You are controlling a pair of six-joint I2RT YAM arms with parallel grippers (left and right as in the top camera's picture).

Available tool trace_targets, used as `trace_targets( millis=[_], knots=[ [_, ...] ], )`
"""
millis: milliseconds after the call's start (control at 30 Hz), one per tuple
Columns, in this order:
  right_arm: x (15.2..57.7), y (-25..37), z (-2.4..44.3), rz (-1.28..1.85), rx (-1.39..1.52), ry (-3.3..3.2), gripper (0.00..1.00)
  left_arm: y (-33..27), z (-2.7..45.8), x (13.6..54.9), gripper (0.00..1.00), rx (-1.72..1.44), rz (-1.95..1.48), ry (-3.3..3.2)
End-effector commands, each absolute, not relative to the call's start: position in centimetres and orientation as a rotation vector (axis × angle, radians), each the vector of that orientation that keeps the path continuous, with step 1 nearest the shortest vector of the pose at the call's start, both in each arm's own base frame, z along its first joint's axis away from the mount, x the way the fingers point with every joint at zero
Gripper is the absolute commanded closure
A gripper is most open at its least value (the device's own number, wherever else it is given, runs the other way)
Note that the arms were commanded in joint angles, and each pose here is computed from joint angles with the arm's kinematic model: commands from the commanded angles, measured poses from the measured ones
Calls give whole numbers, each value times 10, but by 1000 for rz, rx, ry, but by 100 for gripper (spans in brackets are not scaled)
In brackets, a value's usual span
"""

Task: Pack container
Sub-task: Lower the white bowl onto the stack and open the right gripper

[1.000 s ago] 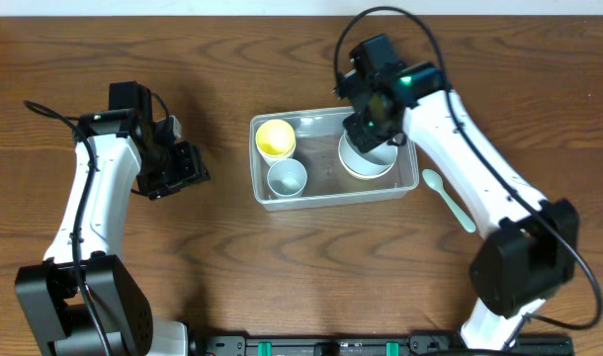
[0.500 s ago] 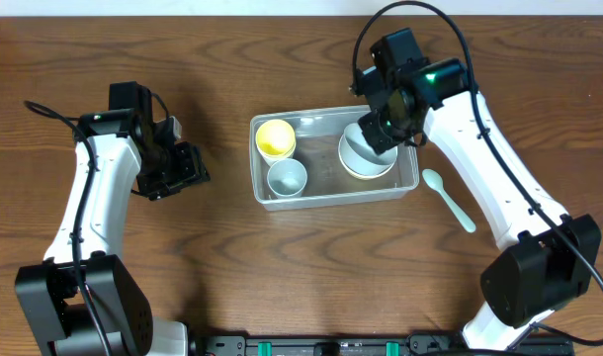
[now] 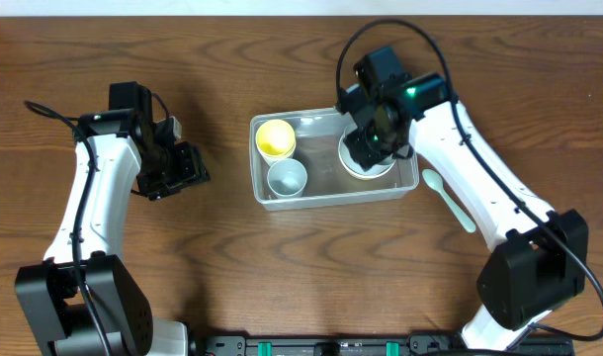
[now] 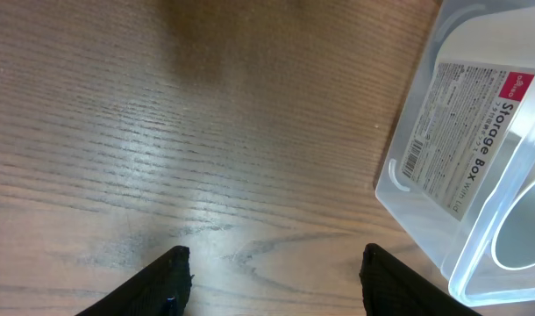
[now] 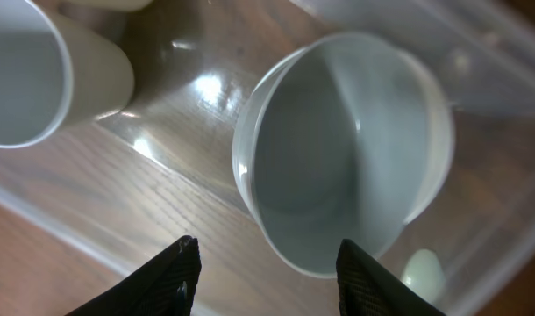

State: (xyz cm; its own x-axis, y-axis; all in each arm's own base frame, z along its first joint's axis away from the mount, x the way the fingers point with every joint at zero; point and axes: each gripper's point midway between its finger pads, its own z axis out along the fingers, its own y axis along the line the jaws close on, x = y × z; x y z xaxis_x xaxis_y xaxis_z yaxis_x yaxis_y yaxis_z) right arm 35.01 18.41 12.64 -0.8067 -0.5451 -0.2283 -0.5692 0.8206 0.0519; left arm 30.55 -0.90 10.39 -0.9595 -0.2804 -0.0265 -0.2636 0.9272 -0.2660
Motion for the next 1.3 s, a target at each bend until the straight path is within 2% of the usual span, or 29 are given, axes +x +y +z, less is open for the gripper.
trace_targets(
  millis=[0, 133, 200, 467, 800, 1067, 1267],
  knots=[
    [341, 184, 108, 180, -909, 2819, 48, -10, 107, 307, 37, -412, -420, 3012],
    [339, 183, 95, 179, -909, 2822, 49, -10, 107, 307, 37, -412, -420, 3012],
    [340, 183, 93, 180, -907, 2817, 54, -10, 107, 307, 37, -412, -420, 3012],
    [342, 184, 93, 181, -906, 2809, 82, -10, 107, 307, 37, -412, -420, 3012],
    [342, 184, 93, 180, -906, 2808, 89, -10, 107, 308, 37, -411, -420, 3012],
    [345, 180, 93, 139, -900, 2804, 98, -10, 107, 308, 37, -411, -420, 3012],
    [348, 173, 93, 75, -909, 2797, 99, -10, 107, 308, 37, -412, -420, 3012]
  ],
)
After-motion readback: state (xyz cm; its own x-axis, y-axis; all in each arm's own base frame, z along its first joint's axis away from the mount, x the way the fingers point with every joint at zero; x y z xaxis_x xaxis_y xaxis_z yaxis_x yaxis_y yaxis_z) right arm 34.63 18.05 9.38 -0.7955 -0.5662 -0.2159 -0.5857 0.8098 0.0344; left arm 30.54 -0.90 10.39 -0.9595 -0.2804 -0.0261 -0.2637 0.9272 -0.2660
